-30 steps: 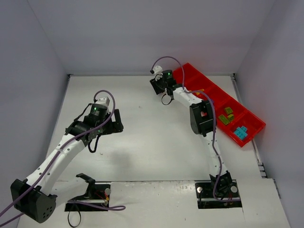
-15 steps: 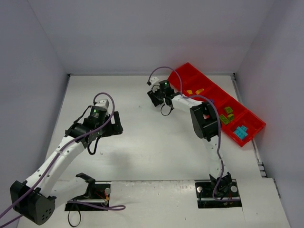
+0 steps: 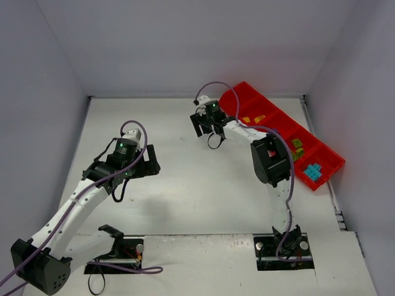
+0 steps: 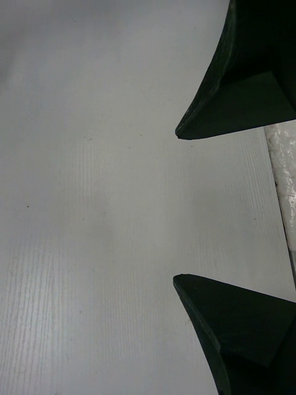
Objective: Sort the legos into containers by color
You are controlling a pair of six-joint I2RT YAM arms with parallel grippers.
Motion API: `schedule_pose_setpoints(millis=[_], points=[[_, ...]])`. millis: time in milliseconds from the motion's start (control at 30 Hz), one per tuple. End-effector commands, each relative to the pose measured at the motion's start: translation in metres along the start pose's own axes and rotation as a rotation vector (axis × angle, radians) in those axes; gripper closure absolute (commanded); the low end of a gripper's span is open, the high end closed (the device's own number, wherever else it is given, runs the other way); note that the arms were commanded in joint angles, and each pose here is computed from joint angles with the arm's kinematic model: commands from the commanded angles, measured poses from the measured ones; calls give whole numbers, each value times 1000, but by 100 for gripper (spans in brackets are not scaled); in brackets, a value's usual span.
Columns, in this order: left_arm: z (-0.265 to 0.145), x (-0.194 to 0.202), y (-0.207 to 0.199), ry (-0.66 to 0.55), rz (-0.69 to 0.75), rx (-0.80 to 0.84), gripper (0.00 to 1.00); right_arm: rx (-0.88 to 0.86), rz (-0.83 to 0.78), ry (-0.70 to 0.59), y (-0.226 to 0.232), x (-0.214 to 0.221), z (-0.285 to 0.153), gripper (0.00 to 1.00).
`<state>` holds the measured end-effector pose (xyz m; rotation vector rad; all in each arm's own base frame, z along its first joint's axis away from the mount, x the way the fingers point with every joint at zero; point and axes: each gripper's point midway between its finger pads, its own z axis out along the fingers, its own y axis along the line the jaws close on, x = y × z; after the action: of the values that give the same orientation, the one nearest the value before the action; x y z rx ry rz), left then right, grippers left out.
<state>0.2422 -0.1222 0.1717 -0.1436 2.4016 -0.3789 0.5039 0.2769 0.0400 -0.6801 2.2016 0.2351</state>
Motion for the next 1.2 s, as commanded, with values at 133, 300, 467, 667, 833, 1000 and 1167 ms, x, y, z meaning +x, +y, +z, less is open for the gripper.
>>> schedule_pose_setpoints(millis=[133,300,467,667,833,1000,1167], points=[[-8,-15,-9,-56,-16,31,16,92,259,-121,-9,-53,12,31],[-10,-16,-7,-57,-18,23,16,153,353,-128,-17,-55,33,31],[-12,-13,-7,-48,-24,24,16,188,436,-147,-20,-60,47,30],[-14,-12,-5,-50,-25,17,16,221,488,-146,-19,-54,64,28],[-15,-9,-4,-42,-25,17,16,302,542,-137,-29,-41,69,30],[-16,-7,-3,-43,-31,20,16,358,562,-131,-38,-35,74,48],[-17,-5,-2,-45,-36,23,16,331,530,-132,-35,-40,79,80]])
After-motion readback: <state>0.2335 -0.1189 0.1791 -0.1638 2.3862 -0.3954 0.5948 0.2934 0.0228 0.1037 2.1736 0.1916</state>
